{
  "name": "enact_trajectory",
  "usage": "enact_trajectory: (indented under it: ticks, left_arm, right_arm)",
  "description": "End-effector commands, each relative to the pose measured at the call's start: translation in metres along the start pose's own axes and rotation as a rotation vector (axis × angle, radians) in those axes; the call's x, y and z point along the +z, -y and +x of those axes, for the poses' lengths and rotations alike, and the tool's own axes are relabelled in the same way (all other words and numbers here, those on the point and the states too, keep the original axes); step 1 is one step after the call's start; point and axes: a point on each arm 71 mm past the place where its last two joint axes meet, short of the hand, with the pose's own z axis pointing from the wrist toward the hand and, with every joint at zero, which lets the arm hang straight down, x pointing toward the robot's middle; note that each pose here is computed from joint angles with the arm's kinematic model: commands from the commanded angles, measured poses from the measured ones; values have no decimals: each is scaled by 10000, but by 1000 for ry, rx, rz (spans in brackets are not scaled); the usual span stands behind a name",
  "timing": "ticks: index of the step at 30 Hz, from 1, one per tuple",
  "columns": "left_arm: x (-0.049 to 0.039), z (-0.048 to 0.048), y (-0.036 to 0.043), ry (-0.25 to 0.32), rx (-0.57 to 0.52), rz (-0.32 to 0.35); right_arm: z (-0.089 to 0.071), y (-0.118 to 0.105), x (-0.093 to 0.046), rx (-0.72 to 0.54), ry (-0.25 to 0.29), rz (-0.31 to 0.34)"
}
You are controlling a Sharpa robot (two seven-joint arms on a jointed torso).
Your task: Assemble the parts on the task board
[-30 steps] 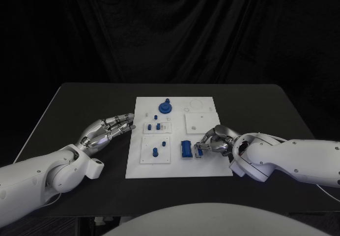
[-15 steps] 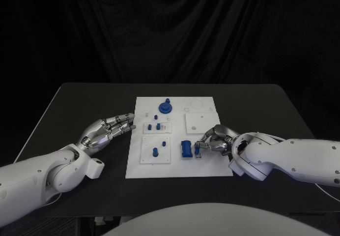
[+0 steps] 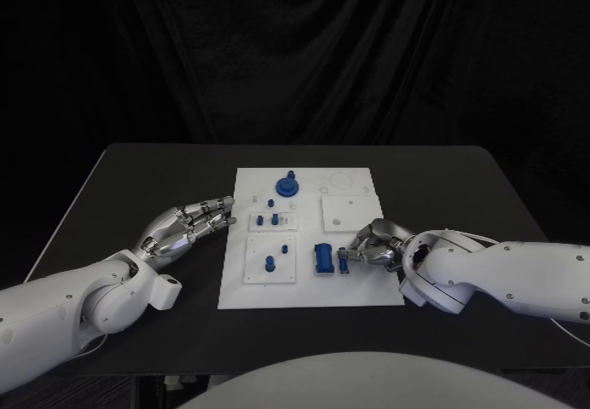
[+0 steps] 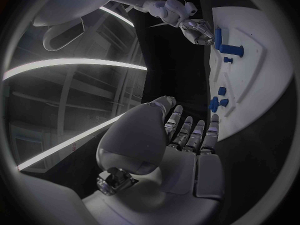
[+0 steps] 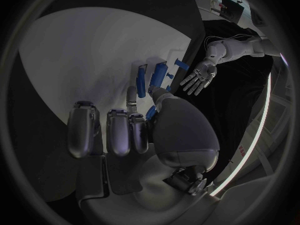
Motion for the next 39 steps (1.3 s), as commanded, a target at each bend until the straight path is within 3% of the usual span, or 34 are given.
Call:
enact_trajectory:
  ticks: [1,14,20,27,39]
  left_arm:
    - [-1,14,6,-8,-14,15]
    - [-12,11,3,-7,-14,14]
    - [-19,6,3,-4,-13,13]
    - [-22,4,1,-3,-12,11]
    - [-18,6,-3,-5,-13,10]
  right_arm:
    - [-8,6,-16,-43,18,-5]
    - [-117,-81,-109,-79,152,-182]
    - [-144,-121,-179,-114,179,-279]
    - [-131,-122,-235,-156,144,-353]
    - [-43,-74,-218,-223,67,-348]
